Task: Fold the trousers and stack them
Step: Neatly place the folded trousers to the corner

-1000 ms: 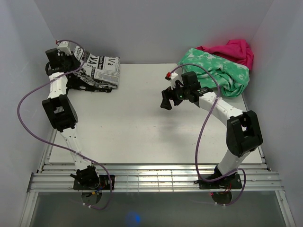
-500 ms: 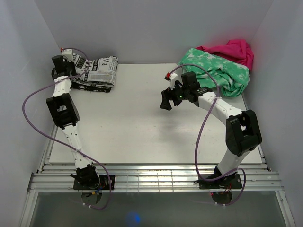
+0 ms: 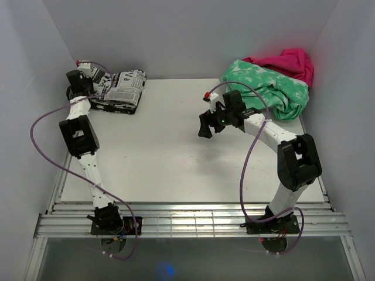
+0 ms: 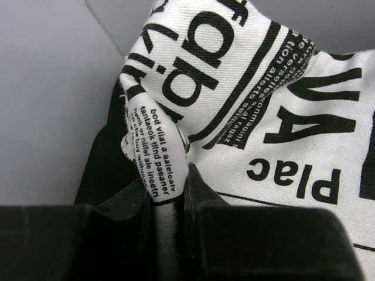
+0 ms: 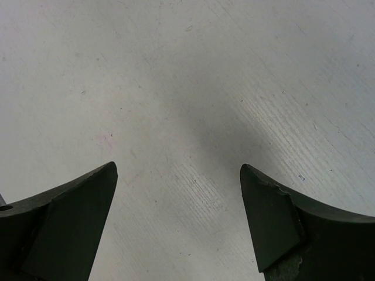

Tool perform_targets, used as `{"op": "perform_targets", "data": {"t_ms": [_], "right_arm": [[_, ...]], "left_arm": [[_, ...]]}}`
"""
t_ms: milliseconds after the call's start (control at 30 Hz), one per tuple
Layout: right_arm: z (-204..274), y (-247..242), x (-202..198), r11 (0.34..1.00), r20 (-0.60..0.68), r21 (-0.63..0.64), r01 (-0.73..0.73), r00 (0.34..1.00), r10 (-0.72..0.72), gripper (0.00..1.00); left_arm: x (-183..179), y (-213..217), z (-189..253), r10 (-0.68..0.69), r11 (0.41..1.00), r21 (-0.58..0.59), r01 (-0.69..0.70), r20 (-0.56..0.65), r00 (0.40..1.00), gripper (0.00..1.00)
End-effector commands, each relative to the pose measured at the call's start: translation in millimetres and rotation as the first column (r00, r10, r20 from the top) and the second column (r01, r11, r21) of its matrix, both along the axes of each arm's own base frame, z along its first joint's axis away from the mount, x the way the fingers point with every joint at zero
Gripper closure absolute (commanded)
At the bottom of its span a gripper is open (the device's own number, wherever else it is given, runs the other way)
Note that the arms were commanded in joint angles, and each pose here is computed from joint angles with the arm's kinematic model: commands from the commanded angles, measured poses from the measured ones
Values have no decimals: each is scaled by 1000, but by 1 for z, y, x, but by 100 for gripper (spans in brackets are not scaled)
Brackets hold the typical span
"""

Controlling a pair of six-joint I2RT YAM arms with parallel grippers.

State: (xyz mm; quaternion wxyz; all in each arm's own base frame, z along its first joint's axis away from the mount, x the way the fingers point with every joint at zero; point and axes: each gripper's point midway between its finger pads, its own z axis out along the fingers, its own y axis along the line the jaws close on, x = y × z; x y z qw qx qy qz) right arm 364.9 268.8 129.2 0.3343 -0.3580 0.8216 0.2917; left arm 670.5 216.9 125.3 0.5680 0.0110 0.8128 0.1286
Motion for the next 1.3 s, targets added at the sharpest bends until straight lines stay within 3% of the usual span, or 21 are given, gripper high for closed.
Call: {"op": "perform_targets", "data": {"t_ms": [0,33,100,133,167,267,667,767,867,900,933,1033,1167,1200,1267], "right_arm": [[14,6,3,1000,31,19,-22,999,22,10],[14,7,3,1000,32,19,-24,999,23,10],[16,7,3,1000,35,21,-22,999,21,10],[16,6,4,1000,38,20,-20,999,19,10],[17,6,4,1000,41,17,-17,999,16,10],[19,5,5,1000,51,13,-18,999,18,10],[41,-1,3,1000,121,11,-16,993,14,10],[46,-6,2,1000,131,-1,-10,991,10,10],[50,-11,-1,1000,128,-8,-12,992,13,10],[54,-14,-1,1000,131,-8,-11,991,12,10],[58,-16,-1,1000,137,-6,-9,990,10,10],[65,-29,-1,1000,150,-14,15,989,-13,10],[67,-49,-2,998,155,-26,55,987,-50,10],[66,-56,-4,998,140,-25,64,988,-60,10],[60,-65,-13,997,110,-25,77,991,-74,10]], "left_arm": [[3,31,64,60,992,98,-75,142,988,100],[5,35,69,72,991,105,-87,139,988,98],[8,41,52,94,988,111,-106,111,989,84],[5,49,54,140,981,121,-153,113,984,71],[2,50,48,154,979,122,-166,102,983,48],[-5,49,54,156,976,134,-170,106,982,28],[-43,36,152,166,973,133,-187,151,974,16],[-56,15,176,100,992,57,-109,150,984,13],[-65,-34,186,-95,992,-76,105,133,987,6],[-74,-49,204,-141,982,-102,157,154,978,5],[-83,-76,204,-250,948,-168,271,137,958,2],[-113,-122,224,-386,853,-318,413,148,911,2],[-160,-165,233,-504,738,-442,510,141,852,2],[-171,-172,212,-517,718,-485,499,107,849,2],[-204,-191,221,-555,700,-467,540,119,823,2]]}}
